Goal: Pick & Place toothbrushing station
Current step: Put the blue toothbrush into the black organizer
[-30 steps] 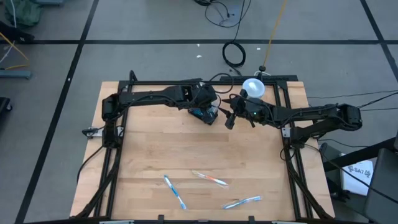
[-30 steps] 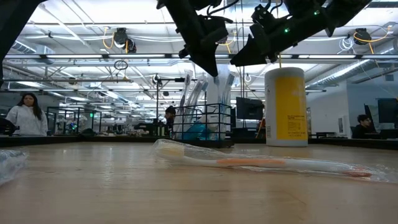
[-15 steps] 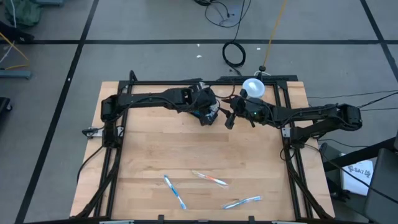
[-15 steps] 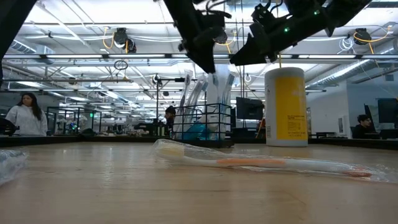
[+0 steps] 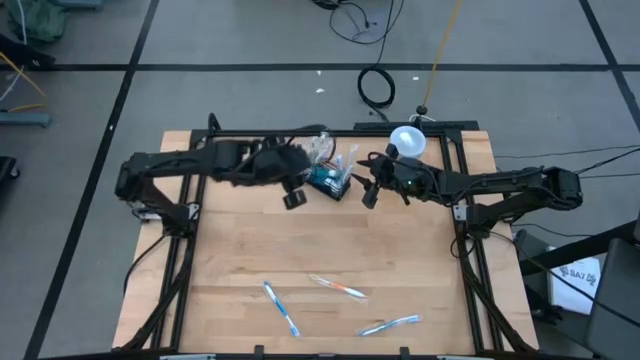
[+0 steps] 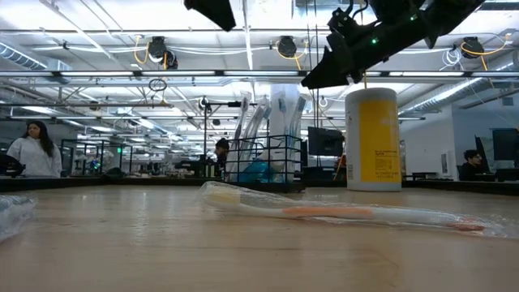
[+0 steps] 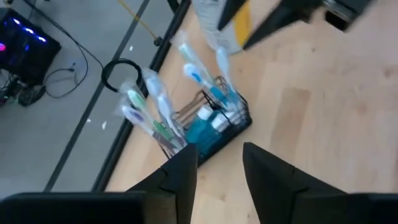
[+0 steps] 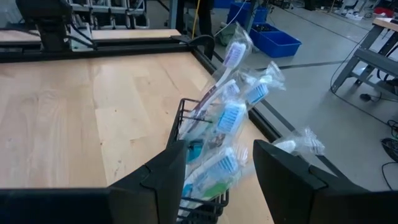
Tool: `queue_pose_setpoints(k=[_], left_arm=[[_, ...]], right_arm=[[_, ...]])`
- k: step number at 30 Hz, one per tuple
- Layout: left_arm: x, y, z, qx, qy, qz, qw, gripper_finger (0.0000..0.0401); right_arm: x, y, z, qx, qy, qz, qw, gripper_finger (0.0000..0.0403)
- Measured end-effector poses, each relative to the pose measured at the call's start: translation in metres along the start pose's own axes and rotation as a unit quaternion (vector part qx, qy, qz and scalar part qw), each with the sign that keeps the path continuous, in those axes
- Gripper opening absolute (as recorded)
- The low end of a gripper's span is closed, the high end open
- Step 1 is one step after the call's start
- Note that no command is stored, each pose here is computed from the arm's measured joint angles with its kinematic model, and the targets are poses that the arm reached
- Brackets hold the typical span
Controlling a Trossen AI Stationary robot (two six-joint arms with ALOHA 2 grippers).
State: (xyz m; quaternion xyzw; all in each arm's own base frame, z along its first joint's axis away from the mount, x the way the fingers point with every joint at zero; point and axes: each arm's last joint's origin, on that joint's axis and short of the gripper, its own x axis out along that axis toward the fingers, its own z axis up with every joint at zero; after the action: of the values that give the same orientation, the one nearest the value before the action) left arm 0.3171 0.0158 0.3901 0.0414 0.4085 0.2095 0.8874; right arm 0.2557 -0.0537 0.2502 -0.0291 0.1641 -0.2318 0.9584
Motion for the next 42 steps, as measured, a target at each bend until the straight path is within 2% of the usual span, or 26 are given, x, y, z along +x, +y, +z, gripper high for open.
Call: queue_pose_setpoints(k=[4, 10, 13, 17, 20, 23, 27, 30, 34, 36, 39, 42], left_arm=[[-0.002, -0.022, -0.02, 0.007, -0.012, -0.005, 1.0, 0.0125], [0.019, -0.075, -0.078, 0.084, 0.023, -0.062, 0.994, 0.0122], [0.031, -0.102, -0.105, 0.106, 0.036, -0.135, 0.984, 0.0122], [0.043, -0.132, -0.139, 0.099, 0.038, -0.265, 0.958, 0.0122], [0.046, -0.149, -0.159, 0.097, 0.02, -0.313, 0.944, 0.0123], [0.049, -0.16, -0.177, 0.099, -0.012, -0.336, 0.937, 0.0126], [0.048, -0.172, -0.195, 0.077, -0.054, -0.371, 0.924, 0.0135], [0.043, -0.183, -0.205, 0.063, -0.062, -0.396, 0.914, 0.0139], [0.046, -0.202, -0.218, 0.05, -0.062, -0.38, 0.922, 0.014], [0.052, -0.21, -0.22, 0.06, -0.076, -0.384, 0.918, 0.0141], [0.064, -0.218, -0.229, 0.074, -0.051, -0.379, 0.921, 0.0141], [0.071, -0.223, -0.234, 0.063, -0.022, -0.387, 0.92, 0.0141]], right_arm=[[-0.001, 0.004, 0.0, -0.005, 0.001, 0.007, 1.0, 0.0183], [-0.004, 0.012, 0.002, -0.008, -0.013, 0.022, 1.0, 0.0183], [-0.004, 0.013, 0.003, -0.008, -0.016, 0.025, 1.0, 0.0183], [-0.004, 0.013, 0.003, -0.006, -0.016, 0.024, 1.0, 0.0183], [-0.004, 0.013, 0.004, -0.003, -0.019, 0.024, 1.0, 0.0183], [-0.004, 0.013, 0.004, 0.016, -0.019, 0.025, 0.999, 0.0183], [-0.005, 0.016, 0.0, 0.07, -0.014, 0.03, 0.997, 0.0183], [-0.006, 0.021, -0.006, 0.08, -0.009, 0.04, 0.996, 0.0183], [-0.01, 0.031, -0.013, 0.097, -0.001, 0.06, 0.993, 0.0183], [-0.013, 0.037, -0.016, 0.094, 0.003, 0.071, 0.993, 0.0183], [-0.017, 0.045, -0.021, 0.086, 0.007, 0.088, 0.992, 0.0183], [-0.02, 0.052, -0.027, 0.084, 0.013, 0.101, 0.991, 0.0183]])
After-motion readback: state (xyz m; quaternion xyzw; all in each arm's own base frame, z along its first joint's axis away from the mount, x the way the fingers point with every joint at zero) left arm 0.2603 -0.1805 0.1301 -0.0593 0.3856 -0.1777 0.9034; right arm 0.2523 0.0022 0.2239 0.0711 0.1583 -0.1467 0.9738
